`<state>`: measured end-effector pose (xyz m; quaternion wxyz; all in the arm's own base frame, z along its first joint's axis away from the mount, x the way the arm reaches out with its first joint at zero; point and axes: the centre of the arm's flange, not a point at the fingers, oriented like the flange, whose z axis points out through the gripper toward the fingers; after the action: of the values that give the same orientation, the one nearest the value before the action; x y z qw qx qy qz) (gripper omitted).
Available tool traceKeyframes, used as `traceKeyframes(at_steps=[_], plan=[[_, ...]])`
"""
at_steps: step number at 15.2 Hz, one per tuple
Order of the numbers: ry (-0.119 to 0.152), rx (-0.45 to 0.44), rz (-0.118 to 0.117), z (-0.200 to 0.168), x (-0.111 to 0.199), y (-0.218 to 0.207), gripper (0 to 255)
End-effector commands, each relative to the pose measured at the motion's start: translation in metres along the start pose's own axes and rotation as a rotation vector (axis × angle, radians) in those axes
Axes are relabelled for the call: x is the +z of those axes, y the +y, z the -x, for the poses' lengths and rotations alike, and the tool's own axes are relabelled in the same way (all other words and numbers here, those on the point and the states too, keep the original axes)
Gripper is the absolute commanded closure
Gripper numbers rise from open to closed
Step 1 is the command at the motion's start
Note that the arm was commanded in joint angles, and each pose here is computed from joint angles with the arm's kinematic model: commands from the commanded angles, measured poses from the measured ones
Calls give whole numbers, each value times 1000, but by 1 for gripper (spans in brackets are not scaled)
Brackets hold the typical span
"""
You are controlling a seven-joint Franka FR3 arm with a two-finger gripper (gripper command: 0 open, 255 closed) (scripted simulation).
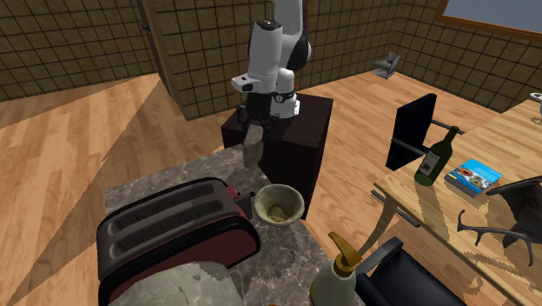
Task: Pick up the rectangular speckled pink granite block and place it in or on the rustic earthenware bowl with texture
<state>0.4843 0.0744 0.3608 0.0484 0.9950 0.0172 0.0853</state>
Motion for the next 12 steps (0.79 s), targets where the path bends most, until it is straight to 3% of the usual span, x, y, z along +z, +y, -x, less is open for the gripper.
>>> traceKeyframes(at_steps=[1, 6, 12], plan=[[0, 0, 0, -2, -12, 2, 255], [0, 0, 0, -6, -33, 4, 255], [0, 0, 0, -59, -52, -52, 255]])
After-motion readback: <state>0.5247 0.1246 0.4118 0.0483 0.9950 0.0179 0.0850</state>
